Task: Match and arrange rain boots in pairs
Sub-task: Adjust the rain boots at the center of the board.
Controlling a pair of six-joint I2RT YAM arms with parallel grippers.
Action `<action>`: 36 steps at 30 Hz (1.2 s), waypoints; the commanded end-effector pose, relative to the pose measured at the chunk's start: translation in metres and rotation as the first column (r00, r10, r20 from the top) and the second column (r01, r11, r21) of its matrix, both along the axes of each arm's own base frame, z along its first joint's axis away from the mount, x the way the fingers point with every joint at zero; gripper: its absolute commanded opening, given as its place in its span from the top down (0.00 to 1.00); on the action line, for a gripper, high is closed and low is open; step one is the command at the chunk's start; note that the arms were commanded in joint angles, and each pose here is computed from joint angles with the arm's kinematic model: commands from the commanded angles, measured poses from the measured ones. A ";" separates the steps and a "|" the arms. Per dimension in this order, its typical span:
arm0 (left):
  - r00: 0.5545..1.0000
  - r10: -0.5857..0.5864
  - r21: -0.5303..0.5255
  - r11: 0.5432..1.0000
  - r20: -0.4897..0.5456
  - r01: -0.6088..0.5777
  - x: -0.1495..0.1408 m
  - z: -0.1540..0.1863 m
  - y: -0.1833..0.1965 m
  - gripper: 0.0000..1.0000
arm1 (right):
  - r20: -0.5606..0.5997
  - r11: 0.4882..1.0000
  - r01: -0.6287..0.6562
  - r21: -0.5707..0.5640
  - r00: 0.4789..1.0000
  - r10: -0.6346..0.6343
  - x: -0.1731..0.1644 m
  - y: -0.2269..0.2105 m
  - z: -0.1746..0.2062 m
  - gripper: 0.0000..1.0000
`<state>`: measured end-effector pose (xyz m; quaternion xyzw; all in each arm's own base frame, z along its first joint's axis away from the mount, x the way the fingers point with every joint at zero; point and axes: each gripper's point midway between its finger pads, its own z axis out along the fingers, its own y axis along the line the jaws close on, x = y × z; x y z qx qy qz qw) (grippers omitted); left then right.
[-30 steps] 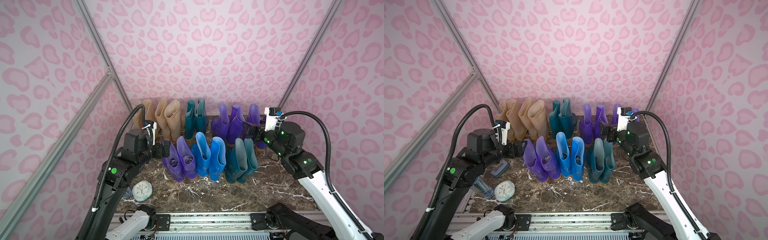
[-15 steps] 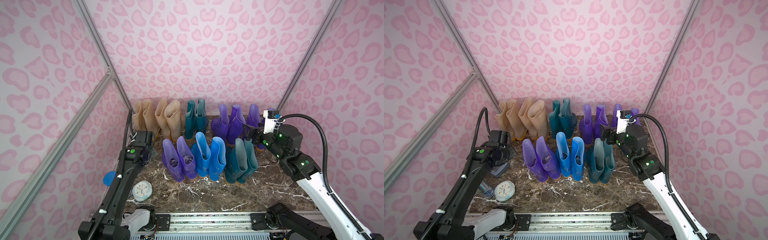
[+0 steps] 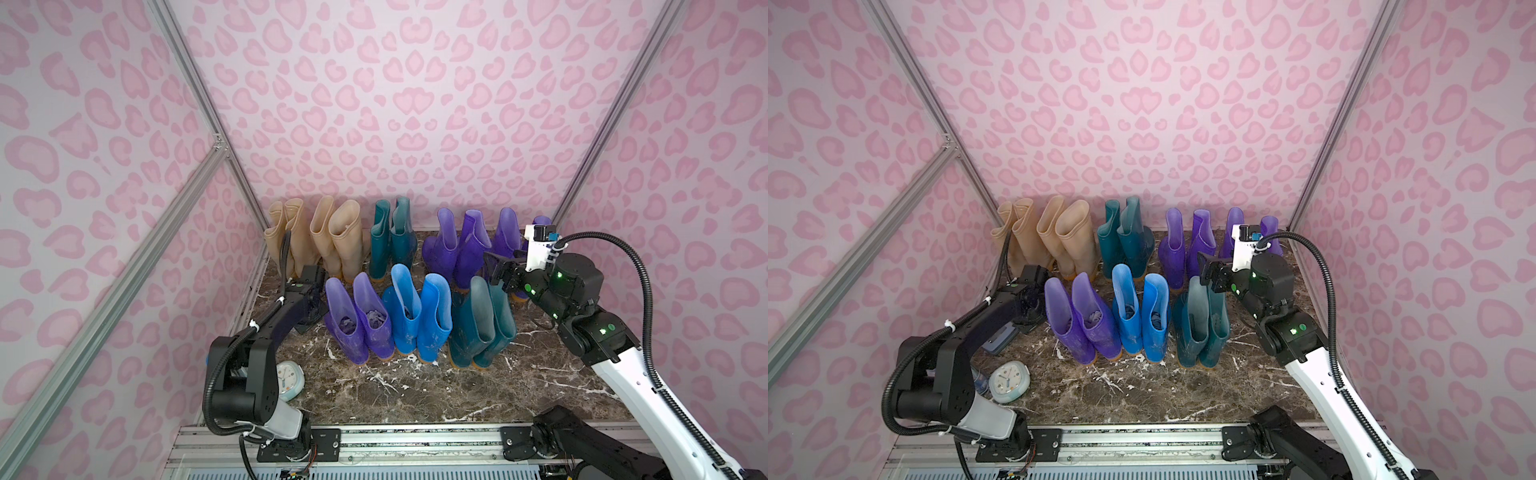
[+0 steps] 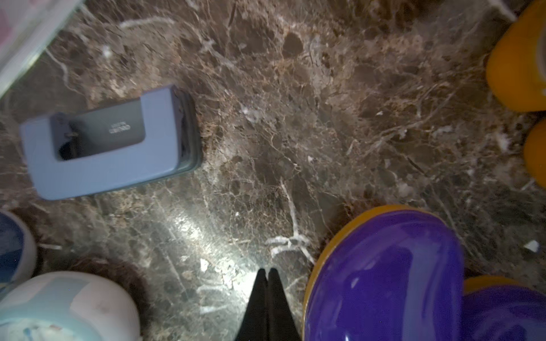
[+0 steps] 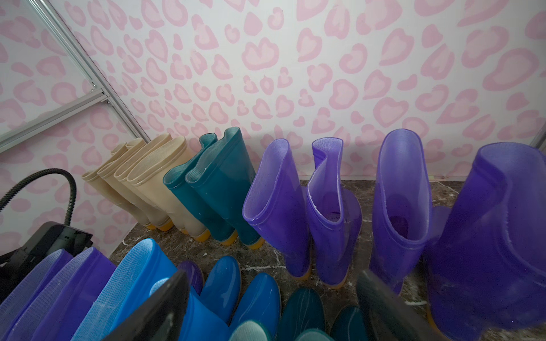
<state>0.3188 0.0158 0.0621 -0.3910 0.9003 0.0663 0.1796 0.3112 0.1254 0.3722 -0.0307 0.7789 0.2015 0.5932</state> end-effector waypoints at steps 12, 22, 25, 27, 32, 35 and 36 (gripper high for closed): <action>0.994 -0.078 -0.064 0.994 0.082 0.084 0.031 -0.051 -0.041 0.98 | 0.038 0.996 0.079 -0.029 0.996 -0.078 -0.003 -0.019 0.009 0.08; 0.957 -0.228 -0.125 0.960 0.182 0.252 0.065 -0.049 -0.081 0.98 | 0.028 0.992 0.118 -0.040 0.993 -0.117 -0.003 -0.029 0.007 0.07; 0.948 -0.258 -0.114 0.953 0.185 0.282 0.065 -0.048 -0.084 0.98 | 0.031 0.992 0.122 -0.040 0.992 -0.121 -0.003 -0.031 0.007 0.07; 0.952 -0.256 -0.089 0.958 0.170 0.274 0.060 -0.043 -0.079 0.98 | 0.035 0.990 0.131 -0.044 0.991 -0.130 -0.003 -0.034 0.007 0.06; 0.947 -0.278 0.021 0.960 0.163 0.279 0.044 0.003 -0.058 0.90 | 0.104 0.983 0.185 -0.012 0.978 -0.183 -0.008 -0.046 0.020 0.04; 0.934 -0.295 0.121 0.954 0.201 0.275 0.033 0.051 -0.041 0.70 | 0.176 0.972 0.233 0.028 0.956 -0.234 -0.014 -0.057 0.031 0.02; 0.927 -0.309 0.147 0.948 0.211 0.283 0.029 0.067 -0.037 0.59 | 0.198 0.969 0.245 0.034 0.948 -0.247 -0.016 -0.060 0.033 0.02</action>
